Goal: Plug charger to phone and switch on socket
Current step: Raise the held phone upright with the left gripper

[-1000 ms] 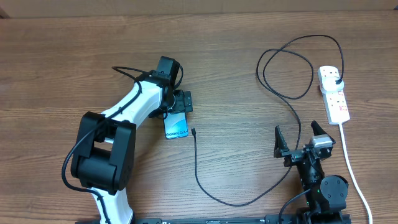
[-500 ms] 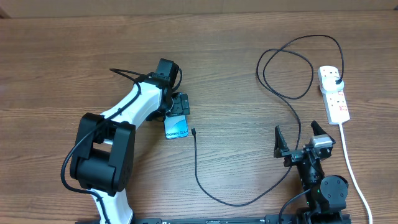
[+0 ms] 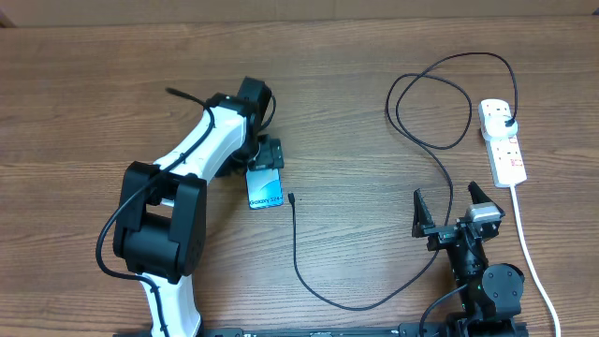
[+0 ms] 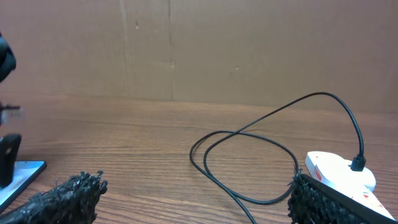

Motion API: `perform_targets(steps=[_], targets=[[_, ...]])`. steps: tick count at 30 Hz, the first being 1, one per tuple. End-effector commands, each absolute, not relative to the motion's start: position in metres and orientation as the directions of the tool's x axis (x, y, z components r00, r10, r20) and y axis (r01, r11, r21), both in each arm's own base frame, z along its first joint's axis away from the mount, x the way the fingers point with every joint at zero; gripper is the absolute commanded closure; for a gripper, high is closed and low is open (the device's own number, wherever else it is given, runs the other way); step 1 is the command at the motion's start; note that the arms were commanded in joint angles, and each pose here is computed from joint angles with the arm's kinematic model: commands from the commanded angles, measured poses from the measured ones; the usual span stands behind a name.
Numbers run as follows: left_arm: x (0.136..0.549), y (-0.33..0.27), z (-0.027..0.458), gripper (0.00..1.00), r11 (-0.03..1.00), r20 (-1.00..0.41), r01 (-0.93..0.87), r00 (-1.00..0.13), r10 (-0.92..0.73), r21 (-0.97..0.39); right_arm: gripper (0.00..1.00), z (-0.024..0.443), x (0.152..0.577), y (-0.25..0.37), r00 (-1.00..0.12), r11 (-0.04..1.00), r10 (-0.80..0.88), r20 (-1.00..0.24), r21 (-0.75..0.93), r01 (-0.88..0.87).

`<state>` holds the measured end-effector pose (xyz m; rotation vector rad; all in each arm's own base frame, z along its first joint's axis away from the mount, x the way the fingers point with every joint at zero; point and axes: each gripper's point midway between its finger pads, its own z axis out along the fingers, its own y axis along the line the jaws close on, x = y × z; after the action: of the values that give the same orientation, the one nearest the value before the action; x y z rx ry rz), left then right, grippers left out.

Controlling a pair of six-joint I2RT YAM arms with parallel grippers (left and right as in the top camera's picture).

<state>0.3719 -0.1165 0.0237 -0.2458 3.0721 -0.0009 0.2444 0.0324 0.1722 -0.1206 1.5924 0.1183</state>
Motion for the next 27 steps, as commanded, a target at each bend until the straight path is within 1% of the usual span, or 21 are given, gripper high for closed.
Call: perform_targets(steps=[1, 8, 15, 27], targets=[[0.379, -0.131, 0.029, 0.0, 0.989, -0.088, -0.144, -0.985, -0.145, -0.017, 0.0, 0.171, 0.244, 0.034, -0.019, 0.987, -0.008, -1.0, -0.005, -0.159], [0.37, -0.144, 0.023, 0.0, 0.988, -0.082, -0.155, -0.984, -0.155, -0.01, 0.0, 0.171, 0.244, 0.034, -0.019, 0.987, -0.008, -1.0, -0.005, -0.159], [0.359, -0.132, 0.008, 0.0, 0.983, -0.075, -0.177, -0.982, -0.173, 0.046, 0.0, 0.171, 0.244, 0.034, -0.019, 0.987, -0.008, -1.0, -0.005, -0.159], [0.346, -0.127, -0.011, 0.0, 0.983, -0.054, -0.175, -0.984, -0.172, 0.055, 0.0, 0.171, 0.244, 0.034, -0.019, 0.987, -0.008, -1.0, -0.005, -0.159]])
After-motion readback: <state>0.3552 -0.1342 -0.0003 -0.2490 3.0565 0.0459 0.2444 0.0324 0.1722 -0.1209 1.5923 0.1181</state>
